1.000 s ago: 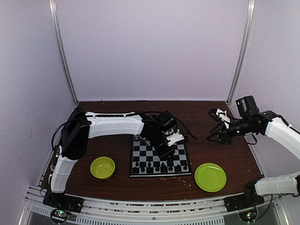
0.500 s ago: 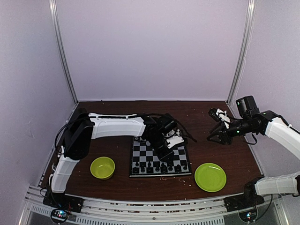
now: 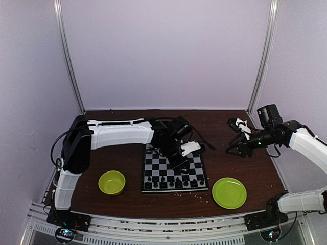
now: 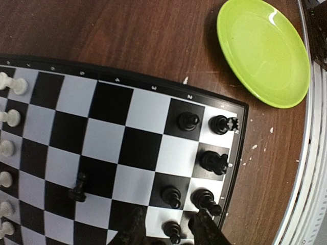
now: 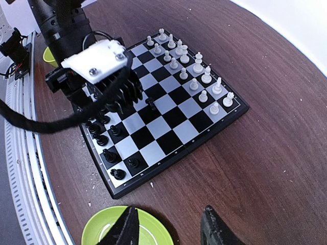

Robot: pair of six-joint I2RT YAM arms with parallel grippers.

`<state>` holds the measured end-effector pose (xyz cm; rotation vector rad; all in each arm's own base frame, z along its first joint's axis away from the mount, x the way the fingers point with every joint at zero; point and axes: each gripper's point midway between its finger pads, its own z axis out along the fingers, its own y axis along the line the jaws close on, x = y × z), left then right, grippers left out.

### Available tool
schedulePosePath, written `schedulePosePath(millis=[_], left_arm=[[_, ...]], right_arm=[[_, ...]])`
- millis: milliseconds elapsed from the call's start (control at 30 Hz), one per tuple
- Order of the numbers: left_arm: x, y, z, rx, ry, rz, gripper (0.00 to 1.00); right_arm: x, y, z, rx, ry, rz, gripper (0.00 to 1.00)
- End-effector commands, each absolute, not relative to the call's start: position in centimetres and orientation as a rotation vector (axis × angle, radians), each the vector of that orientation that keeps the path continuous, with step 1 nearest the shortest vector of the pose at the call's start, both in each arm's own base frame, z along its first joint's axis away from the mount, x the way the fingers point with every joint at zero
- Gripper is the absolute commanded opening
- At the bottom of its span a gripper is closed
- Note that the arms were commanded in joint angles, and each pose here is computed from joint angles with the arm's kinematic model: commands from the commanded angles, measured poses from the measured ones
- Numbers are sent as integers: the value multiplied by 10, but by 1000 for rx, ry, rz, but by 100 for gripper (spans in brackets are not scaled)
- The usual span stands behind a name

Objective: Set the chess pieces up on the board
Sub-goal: Place the pawn on c7, then pick up the pawn from the chessboard.

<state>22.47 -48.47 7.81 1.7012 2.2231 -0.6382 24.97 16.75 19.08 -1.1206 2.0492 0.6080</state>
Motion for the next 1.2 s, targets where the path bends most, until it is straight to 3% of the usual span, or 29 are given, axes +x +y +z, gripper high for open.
schedulePosePath(millis=[0, 600, 1167], left_arm=[[251, -484, 110, 1694, 2070, -539, 34], [286, -491, 65, 1835, 1984, -430, 40], [290, -471, 28, 1866, 2087, -364, 39]], right_arm=[[254, 166, 199, -1114, 2033, 585, 40], [257, 165, 193, -1115, 2053, 579, 40], [258, 164, 191, -1123, 2064, 570, 40]])
